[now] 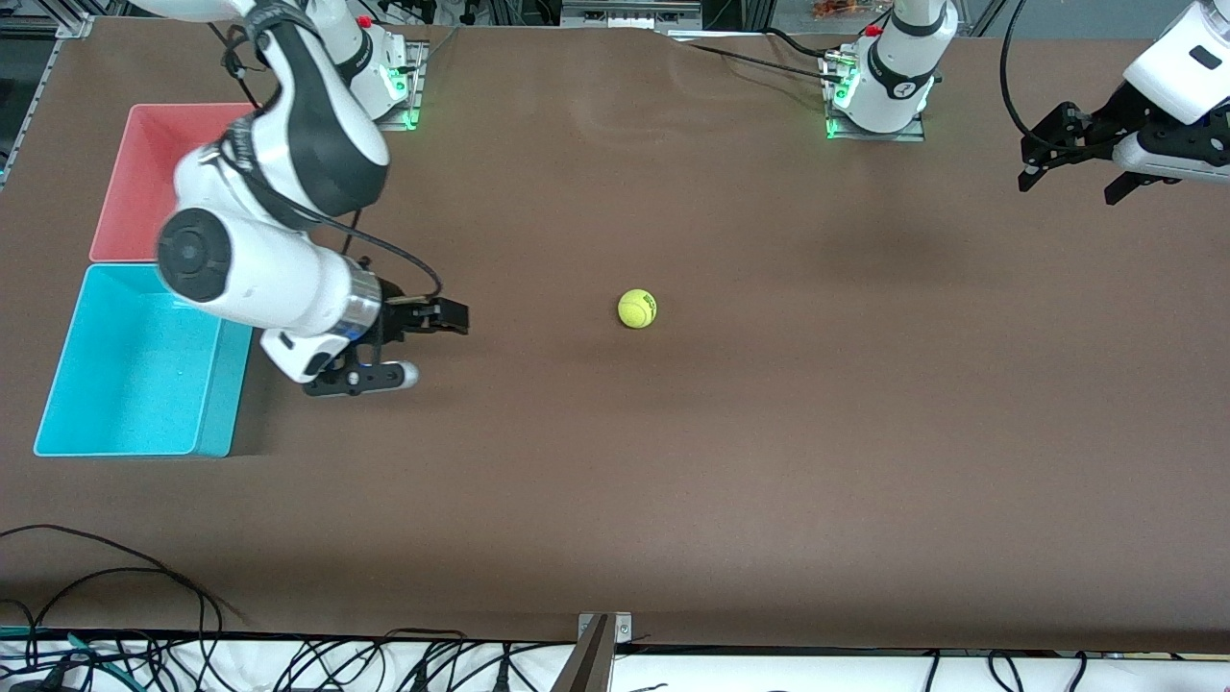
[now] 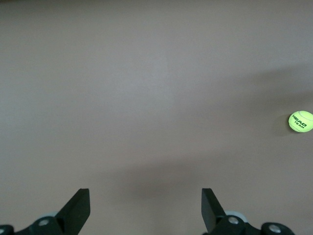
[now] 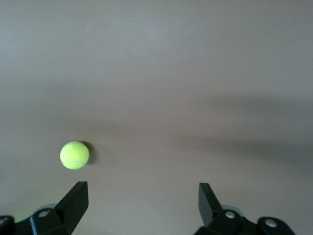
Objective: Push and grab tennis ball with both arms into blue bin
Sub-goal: 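Lower the open right gripper over the yellow tennis ball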
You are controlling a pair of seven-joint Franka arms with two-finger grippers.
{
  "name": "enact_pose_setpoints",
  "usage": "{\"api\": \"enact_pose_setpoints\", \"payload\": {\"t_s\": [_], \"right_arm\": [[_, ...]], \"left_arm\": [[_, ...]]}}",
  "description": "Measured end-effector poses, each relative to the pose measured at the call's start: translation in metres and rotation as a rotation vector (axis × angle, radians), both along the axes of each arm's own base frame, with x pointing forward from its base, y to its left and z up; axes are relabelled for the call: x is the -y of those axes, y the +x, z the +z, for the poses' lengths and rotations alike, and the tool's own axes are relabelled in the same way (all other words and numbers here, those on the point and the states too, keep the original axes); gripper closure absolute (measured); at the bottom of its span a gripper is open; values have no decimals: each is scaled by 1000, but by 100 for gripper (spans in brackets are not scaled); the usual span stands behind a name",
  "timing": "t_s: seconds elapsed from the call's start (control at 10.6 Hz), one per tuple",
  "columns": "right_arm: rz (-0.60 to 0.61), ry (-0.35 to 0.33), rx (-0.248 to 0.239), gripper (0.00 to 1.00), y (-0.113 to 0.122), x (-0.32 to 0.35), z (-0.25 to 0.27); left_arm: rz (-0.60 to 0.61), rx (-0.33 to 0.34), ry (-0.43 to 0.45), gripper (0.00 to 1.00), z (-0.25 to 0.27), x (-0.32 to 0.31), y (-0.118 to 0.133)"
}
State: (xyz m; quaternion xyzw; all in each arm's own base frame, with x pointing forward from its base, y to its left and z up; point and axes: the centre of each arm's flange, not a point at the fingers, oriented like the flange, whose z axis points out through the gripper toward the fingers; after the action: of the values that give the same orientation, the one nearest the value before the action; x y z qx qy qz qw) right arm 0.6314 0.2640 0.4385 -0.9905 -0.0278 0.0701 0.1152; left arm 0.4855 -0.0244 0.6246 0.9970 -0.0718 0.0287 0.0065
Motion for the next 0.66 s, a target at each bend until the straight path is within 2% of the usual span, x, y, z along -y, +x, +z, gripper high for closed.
{"api": "enact_pose_setpoints", "payload": {"t_s": [0.28, 0.66], "right_arm": [[-46, 9, 14, 0, -11, -62, -30], [-13, 16, 25, 0, -39, -144, -98]], "left_arm": [[8, -6, -1, 0, -1, -3, 0], [61, -27, -7, 0, -10, -32, 5]]}}
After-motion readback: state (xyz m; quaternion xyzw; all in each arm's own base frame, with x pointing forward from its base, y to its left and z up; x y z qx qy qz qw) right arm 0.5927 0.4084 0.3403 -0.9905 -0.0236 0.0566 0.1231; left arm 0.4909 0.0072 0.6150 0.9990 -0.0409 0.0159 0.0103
